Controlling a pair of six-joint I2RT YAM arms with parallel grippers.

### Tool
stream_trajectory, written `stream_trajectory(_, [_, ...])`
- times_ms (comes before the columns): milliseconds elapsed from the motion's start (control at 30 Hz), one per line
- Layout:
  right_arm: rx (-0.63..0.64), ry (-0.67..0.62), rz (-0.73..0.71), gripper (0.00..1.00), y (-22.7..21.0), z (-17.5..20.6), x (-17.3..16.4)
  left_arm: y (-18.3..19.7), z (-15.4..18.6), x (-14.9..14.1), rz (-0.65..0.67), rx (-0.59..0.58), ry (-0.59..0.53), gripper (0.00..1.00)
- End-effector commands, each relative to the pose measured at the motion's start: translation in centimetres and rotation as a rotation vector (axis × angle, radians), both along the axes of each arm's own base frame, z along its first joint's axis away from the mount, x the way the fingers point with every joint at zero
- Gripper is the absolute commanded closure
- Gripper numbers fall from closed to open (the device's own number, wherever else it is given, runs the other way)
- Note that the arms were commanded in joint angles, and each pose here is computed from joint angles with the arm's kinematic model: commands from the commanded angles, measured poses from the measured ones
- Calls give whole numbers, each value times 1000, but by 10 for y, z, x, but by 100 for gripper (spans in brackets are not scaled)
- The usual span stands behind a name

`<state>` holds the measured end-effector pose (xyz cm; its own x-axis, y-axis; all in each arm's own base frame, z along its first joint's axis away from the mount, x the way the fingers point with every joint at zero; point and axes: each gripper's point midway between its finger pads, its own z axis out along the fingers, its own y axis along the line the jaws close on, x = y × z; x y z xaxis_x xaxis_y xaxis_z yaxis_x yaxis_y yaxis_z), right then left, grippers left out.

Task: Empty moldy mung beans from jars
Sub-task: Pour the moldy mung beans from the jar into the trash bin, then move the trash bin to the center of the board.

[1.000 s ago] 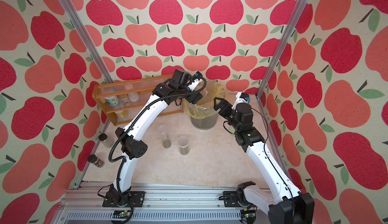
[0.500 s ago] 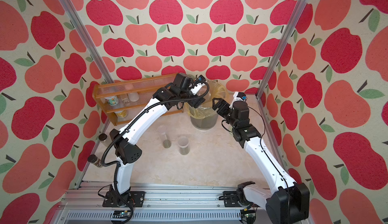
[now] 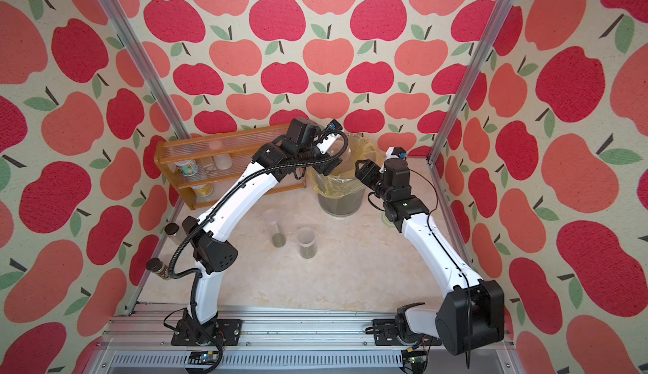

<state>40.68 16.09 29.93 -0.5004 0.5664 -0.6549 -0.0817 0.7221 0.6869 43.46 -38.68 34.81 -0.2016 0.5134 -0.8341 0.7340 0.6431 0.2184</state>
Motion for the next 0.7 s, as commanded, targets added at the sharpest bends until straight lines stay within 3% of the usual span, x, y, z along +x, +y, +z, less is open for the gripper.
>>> stream_trajectory(0, [-37,25,30,28,5,1,5,14,55,2,27,-83,-127,37])
stream_trajectory(333, [-72,132,59,29,10,-26,6,16,45,10,36,-80,-118,36])
stream_trajectory(500, [-76,144,79,48,15,-30,10,23,42,15,45,-90,-99,36])
stream_trajectory(667, [-84,154,90,55,15,-31,7,29,42,17,48,-100,-99,36])
